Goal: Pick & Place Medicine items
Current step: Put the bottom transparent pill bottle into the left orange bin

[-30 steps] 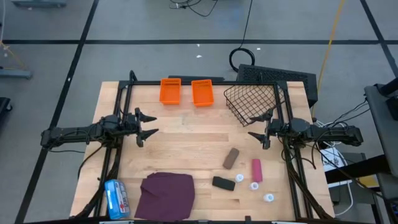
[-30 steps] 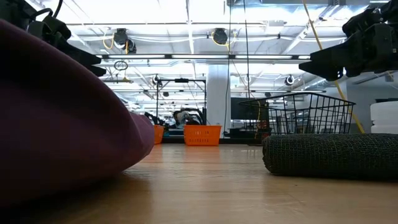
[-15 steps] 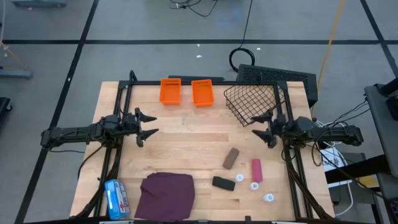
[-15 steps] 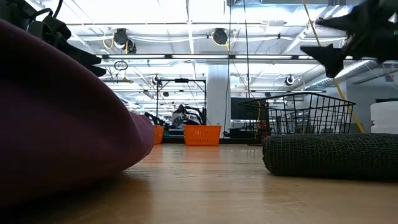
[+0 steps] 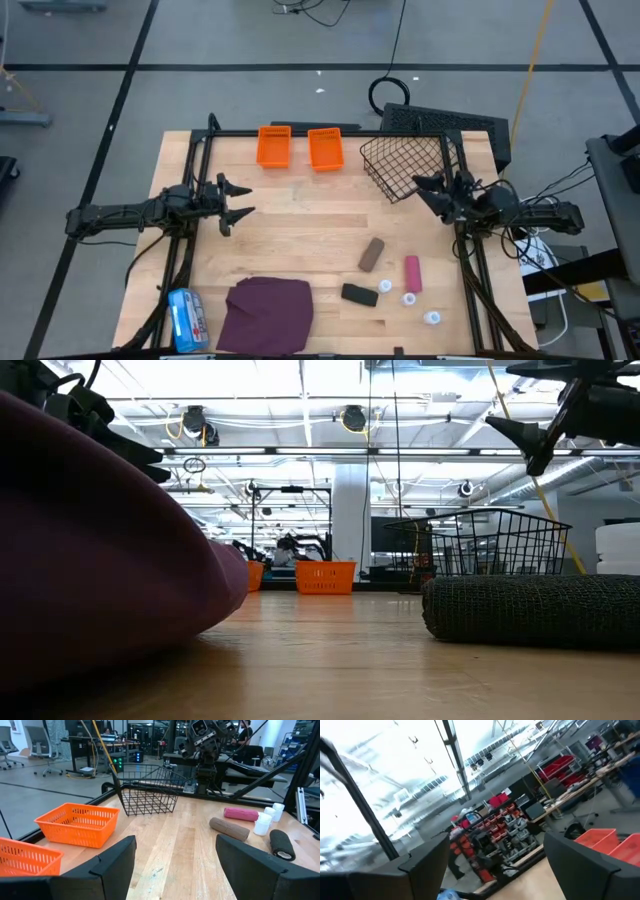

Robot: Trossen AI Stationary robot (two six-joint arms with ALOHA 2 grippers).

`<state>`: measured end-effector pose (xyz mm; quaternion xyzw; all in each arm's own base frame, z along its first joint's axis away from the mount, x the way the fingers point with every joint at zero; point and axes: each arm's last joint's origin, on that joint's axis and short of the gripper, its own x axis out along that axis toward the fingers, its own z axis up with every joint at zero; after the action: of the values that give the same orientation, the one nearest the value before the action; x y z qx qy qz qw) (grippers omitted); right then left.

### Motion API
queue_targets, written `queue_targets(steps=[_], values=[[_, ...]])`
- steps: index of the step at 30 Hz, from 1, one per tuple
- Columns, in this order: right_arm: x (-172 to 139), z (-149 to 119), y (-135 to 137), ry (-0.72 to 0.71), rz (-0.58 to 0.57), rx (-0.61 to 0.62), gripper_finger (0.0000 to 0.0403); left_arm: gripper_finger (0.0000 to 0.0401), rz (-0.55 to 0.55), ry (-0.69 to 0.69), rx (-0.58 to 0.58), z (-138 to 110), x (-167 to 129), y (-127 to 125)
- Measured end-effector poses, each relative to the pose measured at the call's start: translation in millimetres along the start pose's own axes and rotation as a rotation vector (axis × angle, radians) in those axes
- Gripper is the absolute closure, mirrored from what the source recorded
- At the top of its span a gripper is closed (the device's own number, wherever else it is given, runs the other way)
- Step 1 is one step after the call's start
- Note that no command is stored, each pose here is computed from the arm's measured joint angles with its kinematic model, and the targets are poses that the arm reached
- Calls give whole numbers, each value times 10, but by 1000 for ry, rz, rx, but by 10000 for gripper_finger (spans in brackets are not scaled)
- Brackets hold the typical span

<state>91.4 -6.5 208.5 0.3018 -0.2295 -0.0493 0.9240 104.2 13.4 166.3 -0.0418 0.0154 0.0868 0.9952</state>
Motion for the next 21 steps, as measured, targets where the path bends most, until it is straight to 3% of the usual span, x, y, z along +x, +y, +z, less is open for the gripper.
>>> queue_targets(steps=[3, 7, 10, 16, 19, 21], values=[[0, 10, 5, -11, 4, 56, 94, 118, 0, 0, 0, 0, 0, 0], [0, -16, -41, -23, -94, 67, 94, 118, 0, 0, 0, 0, 0, 0], [6, -34, -51, -10, -103, 150, 94, 118, 0, 0, 0, 0, 0, 0], [110, 34, 185, 208, 224, 136, 94, 119, 0, 0, 0, 0, 0, 0], [294, 205, 471, 269, 320, 48, 94, 119, 0, 0, 0, 0, 0, 0], [467, 240, 674, 384, 349, -12, 94, 118, 0, 0, 0, 0, 0, 0]])
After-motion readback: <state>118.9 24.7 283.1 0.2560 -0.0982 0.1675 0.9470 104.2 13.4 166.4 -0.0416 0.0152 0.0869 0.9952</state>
